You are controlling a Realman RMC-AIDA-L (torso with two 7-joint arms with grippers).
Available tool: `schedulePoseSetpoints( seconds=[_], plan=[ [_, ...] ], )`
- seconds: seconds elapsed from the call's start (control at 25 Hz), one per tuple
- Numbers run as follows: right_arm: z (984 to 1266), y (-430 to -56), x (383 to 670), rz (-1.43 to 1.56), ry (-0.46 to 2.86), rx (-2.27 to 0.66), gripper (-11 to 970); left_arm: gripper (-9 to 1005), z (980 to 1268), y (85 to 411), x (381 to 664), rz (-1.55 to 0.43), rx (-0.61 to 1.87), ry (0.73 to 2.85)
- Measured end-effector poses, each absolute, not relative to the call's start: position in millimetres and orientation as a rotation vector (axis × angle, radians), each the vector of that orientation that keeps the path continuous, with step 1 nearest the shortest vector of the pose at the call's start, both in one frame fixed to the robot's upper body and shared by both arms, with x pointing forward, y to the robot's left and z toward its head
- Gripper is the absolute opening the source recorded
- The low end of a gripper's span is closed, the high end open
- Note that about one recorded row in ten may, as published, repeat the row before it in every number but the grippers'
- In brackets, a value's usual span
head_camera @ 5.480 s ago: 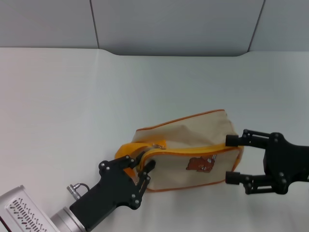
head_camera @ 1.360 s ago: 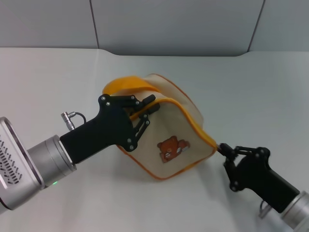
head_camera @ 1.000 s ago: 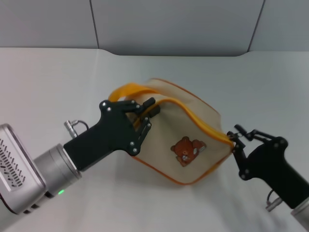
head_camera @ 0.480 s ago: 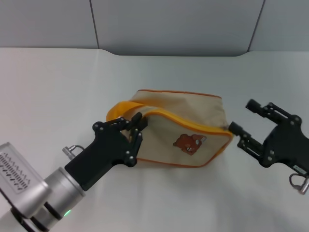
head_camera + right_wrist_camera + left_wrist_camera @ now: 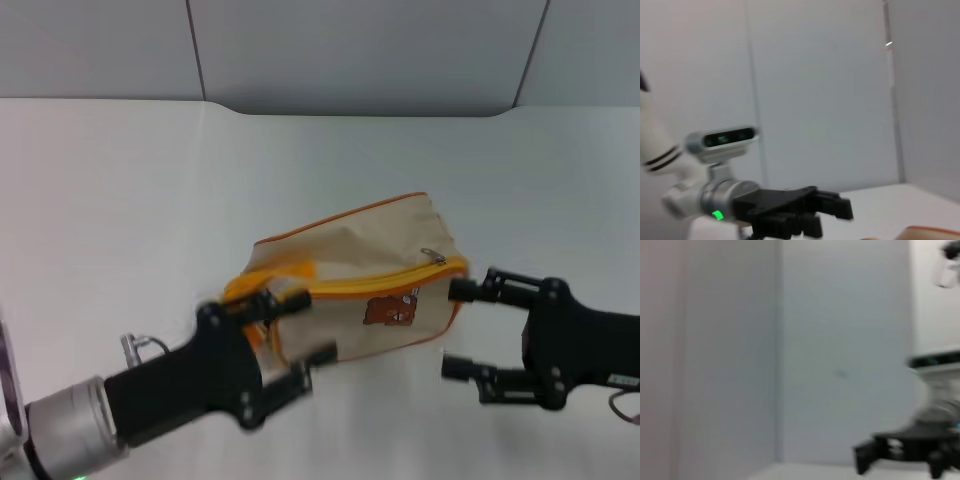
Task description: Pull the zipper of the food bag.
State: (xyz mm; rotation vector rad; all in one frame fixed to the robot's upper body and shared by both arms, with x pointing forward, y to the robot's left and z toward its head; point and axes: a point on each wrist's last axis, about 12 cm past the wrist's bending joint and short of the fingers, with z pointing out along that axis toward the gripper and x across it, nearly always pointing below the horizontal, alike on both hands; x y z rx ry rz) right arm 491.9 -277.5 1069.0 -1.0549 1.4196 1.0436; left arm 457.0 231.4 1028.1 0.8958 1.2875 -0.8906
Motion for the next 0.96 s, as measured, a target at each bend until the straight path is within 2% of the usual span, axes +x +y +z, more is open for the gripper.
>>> schedulePoseSetpoints(
  seconds=[0.16,0.44,0.96],
  plan=[
    [1074,-276,495,1.116,1.445,-1.139,788,511,1033,245,461,-1.029,1.061,1.357],
    [1075,-274,497,1.144,1.456,-1.176,789,802,1035,252,459,-1.034,1.062,1.361],
    [1074,-274,496,1.138,1.464,-1.173,788,801,1035,254,460,-1.017,1.070,1.366]
  ],
)
